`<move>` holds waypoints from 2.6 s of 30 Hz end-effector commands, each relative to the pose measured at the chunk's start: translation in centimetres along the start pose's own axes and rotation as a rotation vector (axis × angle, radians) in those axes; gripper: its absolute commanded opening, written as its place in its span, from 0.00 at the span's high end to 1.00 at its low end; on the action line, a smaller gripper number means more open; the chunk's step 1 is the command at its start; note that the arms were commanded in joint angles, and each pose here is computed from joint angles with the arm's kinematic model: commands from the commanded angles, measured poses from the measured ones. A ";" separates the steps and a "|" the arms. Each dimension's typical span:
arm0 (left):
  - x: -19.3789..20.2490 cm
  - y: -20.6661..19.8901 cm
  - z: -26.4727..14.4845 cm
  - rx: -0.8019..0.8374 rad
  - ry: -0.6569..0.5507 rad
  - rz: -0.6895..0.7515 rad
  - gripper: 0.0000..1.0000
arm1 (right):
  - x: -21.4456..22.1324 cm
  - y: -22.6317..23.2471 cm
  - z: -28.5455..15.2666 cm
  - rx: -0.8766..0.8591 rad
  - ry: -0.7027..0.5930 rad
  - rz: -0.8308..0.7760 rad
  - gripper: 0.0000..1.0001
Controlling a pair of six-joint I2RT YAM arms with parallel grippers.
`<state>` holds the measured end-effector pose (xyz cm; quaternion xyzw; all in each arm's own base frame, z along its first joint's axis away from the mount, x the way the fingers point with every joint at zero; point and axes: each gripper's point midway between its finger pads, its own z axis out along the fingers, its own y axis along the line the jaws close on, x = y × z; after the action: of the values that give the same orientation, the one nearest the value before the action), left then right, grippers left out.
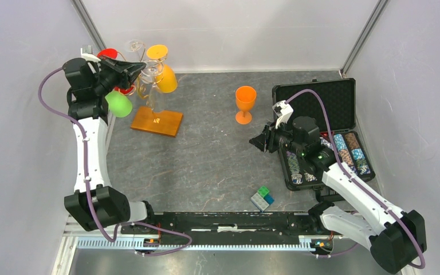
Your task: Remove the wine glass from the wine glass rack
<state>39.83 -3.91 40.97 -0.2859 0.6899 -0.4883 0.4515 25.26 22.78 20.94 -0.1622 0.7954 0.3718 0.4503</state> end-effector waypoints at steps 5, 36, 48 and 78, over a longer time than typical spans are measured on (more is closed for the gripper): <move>-3.0 -1.0 0.0 0.036 -0.120 -0.023 0.98 | -1.0 0.4 -0.2 -0.015 -0.043 -0.020 0.60; 3.4 -4.6 4.7 0.218 0.113 0.001 0.98 | -1.1 2.9 0.0 -0.181 -0.071 -0.070 0.36; 11.2 -8.3 1.1 0.295 0.233 -0.050 0.98 | -8.6 10.9 -0.4 -0.437 -0.440 -0.306 0.16; 20.4 -6.6 -9.2 0.365 0.462 -0.126 0.98 | -11.5 20.3 4.8 -0.730 -0.676 -0.487 0.46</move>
<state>24.13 -19.39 39.58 -0.1433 0.6692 -0.6646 0.3000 22.70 38.31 36.21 -0.3464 0.3992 0.5389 0.6560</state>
